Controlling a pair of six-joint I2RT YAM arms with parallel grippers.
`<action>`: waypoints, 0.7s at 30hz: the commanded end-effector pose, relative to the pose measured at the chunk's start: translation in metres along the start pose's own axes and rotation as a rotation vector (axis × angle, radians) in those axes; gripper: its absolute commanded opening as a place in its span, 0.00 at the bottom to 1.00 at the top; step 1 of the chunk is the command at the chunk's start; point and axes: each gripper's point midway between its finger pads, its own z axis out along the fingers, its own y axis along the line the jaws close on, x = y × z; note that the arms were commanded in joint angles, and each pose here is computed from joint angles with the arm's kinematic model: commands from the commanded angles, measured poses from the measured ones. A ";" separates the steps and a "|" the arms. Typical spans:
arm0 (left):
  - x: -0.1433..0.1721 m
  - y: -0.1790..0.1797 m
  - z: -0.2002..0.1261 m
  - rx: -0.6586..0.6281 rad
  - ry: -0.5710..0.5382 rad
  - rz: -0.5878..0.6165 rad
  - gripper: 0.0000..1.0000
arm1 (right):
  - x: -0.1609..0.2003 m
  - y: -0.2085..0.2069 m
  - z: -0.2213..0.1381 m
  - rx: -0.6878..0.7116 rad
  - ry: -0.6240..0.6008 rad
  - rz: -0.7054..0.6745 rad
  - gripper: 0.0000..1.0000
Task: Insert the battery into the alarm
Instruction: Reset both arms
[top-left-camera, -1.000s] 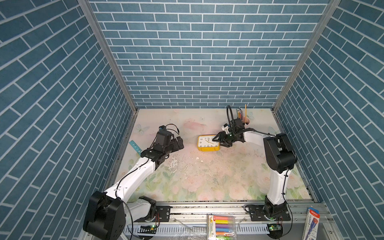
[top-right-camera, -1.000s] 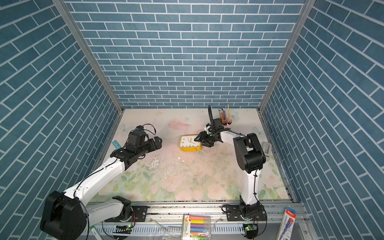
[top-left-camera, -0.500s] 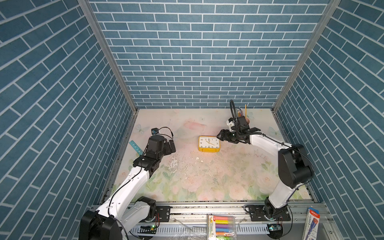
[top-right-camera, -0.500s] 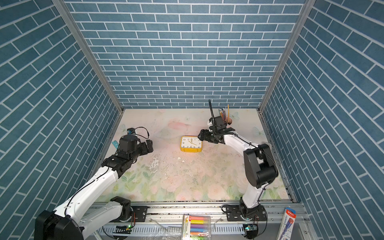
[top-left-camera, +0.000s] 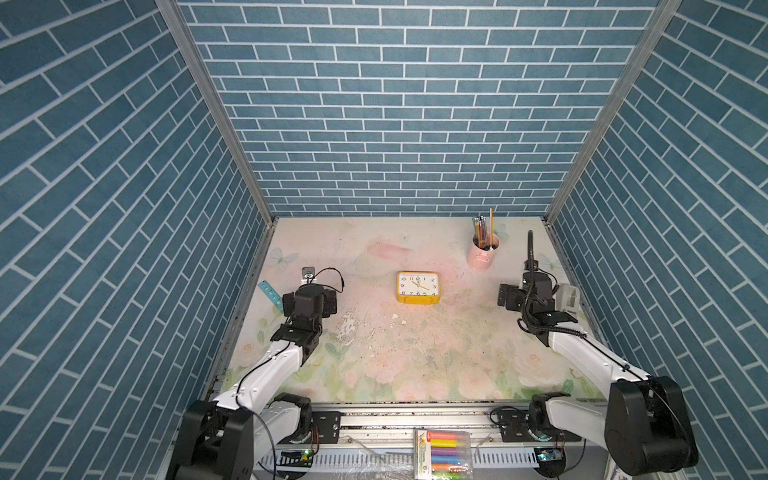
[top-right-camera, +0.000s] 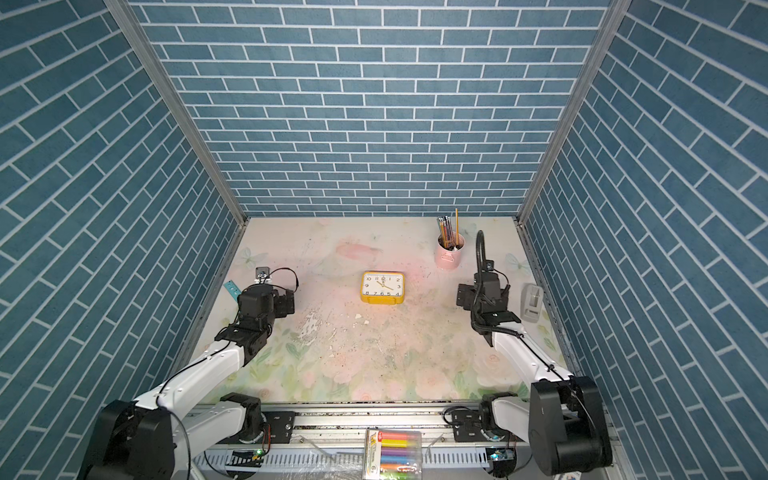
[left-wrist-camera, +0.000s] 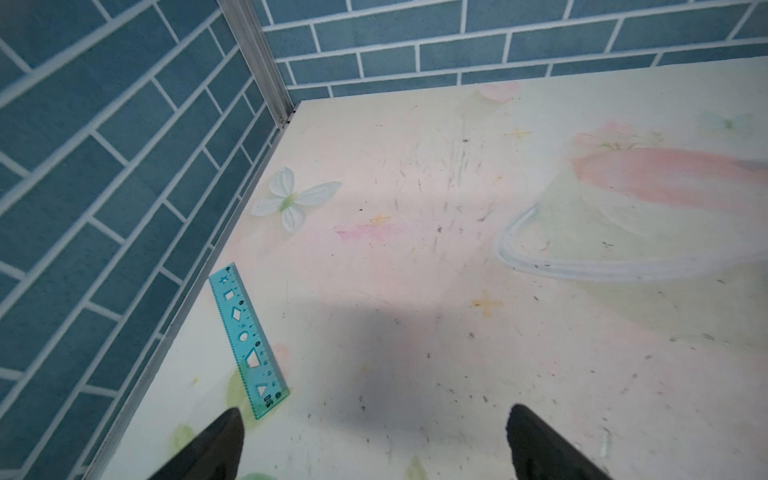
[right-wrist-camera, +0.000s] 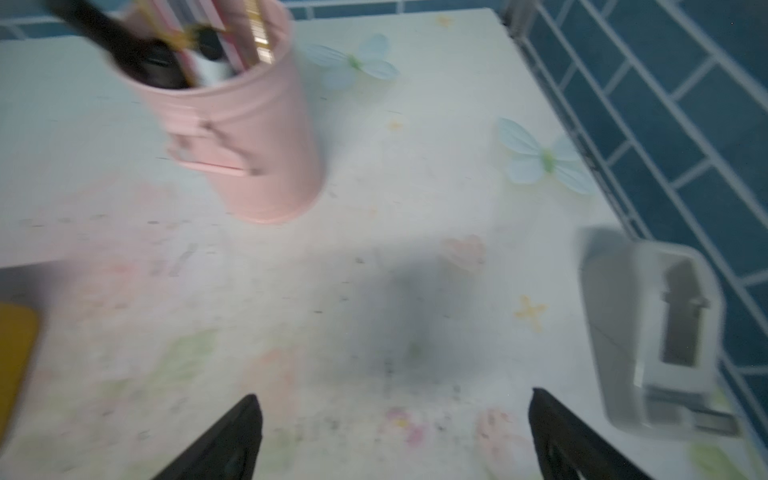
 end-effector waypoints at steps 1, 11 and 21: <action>-0.004 0.016 0.011 -0.048 -0.110 -0.028 1.00 | -0.022 -0.026 0.009 0.059 -0.163 -0.006 0.99; -0.028 0.002 0.038 0.100 -0.200 -0.057 0.99 | -0.028 -0.011 0.026 -0.075 -0.301 -0.023 0.99; -0.011 -0.006 0.055 0.113 -0.245 -0.035 1.00 | -0.012 0.006 0.049 -0.153 -0.296 -0.080 0.99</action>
